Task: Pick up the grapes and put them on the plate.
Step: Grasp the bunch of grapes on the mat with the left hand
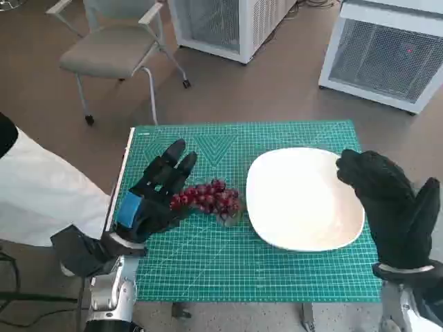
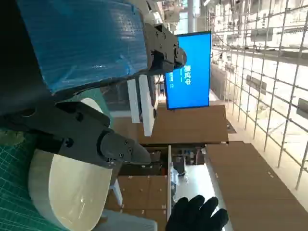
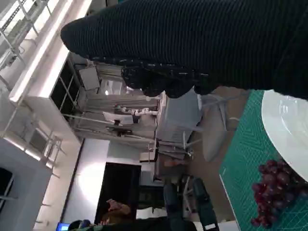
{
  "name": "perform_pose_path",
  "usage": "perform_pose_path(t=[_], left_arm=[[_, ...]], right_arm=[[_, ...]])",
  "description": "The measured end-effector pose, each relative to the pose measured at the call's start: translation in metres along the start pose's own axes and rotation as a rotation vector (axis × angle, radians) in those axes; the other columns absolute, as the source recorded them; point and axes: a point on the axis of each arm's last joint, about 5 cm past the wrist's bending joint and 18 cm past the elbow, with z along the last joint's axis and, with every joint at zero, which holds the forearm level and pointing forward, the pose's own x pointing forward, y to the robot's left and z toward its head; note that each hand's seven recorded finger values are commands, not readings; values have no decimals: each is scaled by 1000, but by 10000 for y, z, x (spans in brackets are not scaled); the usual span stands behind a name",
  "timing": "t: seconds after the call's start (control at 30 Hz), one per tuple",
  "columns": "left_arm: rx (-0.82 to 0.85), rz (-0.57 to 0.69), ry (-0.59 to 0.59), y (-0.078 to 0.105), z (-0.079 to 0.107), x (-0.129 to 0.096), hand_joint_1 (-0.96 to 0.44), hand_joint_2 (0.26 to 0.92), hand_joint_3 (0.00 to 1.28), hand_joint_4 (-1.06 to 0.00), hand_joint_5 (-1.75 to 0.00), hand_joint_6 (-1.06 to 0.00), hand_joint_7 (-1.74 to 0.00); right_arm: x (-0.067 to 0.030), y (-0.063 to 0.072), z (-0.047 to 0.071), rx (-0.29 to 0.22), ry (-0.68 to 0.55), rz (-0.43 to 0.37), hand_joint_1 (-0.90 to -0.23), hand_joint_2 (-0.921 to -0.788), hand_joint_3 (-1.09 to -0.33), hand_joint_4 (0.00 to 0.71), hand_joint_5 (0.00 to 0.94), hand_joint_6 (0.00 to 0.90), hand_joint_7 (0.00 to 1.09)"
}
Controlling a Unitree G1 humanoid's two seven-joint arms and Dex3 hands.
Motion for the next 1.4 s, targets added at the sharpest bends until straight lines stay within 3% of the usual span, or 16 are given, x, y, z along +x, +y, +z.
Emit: perform_pose_path(t=[1.4], left_arm=[[0,10,-1,-7,1,5,-297,921,54,-205,-2,-266,-4]], right_arm=[[12,-7,-6,1,-1,5,-334,-921,-618,421,863,222,1016]])
